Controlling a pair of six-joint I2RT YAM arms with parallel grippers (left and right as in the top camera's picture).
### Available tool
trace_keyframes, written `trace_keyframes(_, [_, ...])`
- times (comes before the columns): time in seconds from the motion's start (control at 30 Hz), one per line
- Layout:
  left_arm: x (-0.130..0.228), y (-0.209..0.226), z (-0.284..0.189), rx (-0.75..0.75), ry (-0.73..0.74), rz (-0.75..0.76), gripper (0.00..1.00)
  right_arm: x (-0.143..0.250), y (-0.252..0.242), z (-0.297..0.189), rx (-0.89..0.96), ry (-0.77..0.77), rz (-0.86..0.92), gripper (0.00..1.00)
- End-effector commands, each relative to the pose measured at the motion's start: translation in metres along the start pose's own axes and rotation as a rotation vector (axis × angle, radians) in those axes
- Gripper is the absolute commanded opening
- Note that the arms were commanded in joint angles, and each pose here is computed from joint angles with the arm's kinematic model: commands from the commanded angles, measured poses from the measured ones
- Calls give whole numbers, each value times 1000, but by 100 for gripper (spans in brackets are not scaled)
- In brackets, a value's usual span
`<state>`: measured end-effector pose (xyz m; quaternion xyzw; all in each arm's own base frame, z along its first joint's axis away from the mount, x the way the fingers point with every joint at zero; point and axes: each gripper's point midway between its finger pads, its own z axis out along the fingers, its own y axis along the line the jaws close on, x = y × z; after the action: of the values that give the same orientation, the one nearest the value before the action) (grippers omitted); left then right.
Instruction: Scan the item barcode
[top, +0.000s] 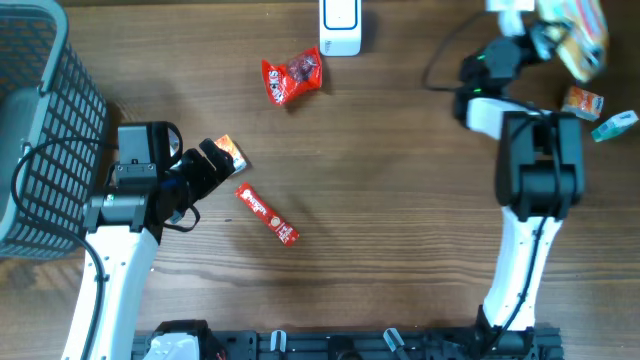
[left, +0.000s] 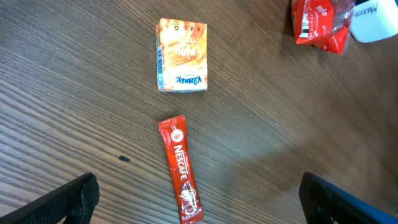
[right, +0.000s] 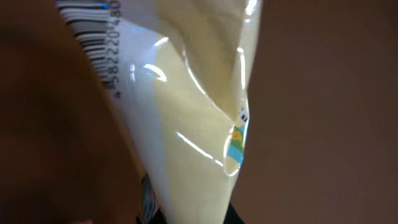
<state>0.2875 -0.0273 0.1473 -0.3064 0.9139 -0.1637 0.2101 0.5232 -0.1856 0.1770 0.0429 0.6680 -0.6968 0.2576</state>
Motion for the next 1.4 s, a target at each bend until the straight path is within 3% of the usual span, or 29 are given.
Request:
trace_keyframes(0.0, [-2,3,-1,-11,-13,-3,100,59,-12,31,69,282,83,4])
trace_keyframes(0.43, [-2,3,-1,-11,-13,-3,100,116,-16,74,113,448,29,5])
trace_keyframes(0.53, [-2,3,-1,-11,-13,-3,100,121,-9,75,103,457,13,25])
trace_keyframes(0.63, [-2,3,-1,-11,-13,-3,100,124,-4,75,98,460,13,52])
trace_keyframes(0.77, [-2,3,-1,-11,-13,-3,100,124,-3,75,101,460,30,62])
trace_keyframes(1.03, [-2,3,-1,-11,-13,-3,100,119,-5,72,102,450,44,68])
trace_keyframes(1.27, [-2,3,-1,-11,-13,-3,100,63,-47,48,110,358,222,68])
trace_keyframes(1.37, [-2,3,-1,-11,-13,-3,100,46,-66,35,106,330,273,64])
